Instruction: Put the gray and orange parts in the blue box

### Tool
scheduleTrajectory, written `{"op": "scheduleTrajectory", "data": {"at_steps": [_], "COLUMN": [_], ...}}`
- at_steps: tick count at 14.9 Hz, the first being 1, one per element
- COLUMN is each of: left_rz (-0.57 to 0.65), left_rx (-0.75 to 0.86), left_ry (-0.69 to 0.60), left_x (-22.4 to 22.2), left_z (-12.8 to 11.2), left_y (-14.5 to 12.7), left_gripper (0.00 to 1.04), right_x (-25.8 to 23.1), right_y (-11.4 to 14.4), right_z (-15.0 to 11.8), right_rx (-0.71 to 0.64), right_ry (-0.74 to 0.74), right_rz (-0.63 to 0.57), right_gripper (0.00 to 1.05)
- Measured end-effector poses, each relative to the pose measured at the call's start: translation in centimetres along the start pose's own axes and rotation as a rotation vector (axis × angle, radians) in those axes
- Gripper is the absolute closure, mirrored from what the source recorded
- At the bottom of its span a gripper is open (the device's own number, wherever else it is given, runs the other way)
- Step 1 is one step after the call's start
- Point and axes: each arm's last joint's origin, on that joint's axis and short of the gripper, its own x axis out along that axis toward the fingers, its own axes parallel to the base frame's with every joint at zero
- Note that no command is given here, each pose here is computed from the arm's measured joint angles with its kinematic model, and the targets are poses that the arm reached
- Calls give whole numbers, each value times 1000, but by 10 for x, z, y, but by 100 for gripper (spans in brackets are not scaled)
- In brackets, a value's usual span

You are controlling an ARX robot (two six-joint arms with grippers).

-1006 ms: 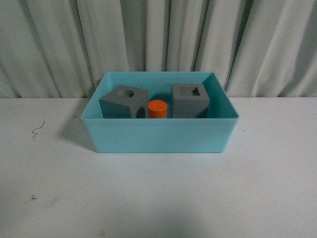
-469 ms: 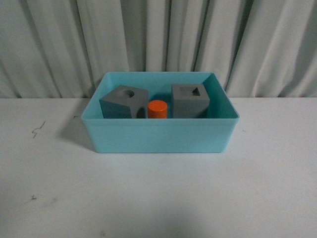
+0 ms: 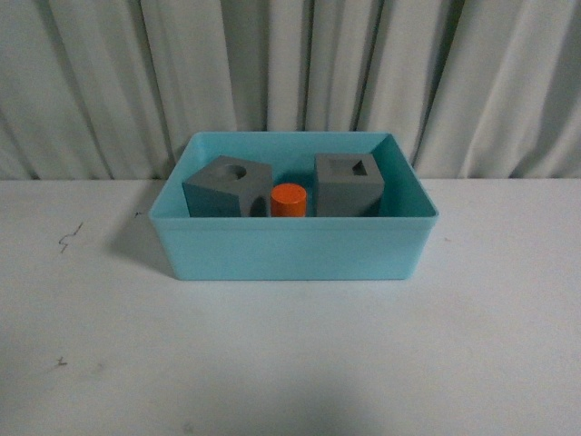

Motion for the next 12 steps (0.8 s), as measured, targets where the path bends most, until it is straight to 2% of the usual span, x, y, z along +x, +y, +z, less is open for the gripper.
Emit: {"op": "scheduleTrajectory", "data": {"at_steps": [3, 4, 5, 6, 12], "left_rz": [0, 0, 0, 0, 0], "left_rx": [0, 0, 0, 0, 0], "left_ry": [0, 0, 0, 0, 0], "left_x": [0, 0, 0, 0, 0], "left_z": [0, 0, 0, 0, 0], "left_y": [0, 0, 0, 0, 0], "left_gripper": [7, 7, 7, 7, 7], "right_x": [0, 0, 0, 0, 0], "right_y": [0, 0, 0, 0, 0], "right_z": [0, 0, 0, 0, 0], "right_rx": [0, 0, 0, 0, 0], "right_ry": [0, 0, 0, 0, 0], "right_rz": [0, 0, 0, 0, 0], "right_gripper": [67, 16, 4, 7, 6]}}
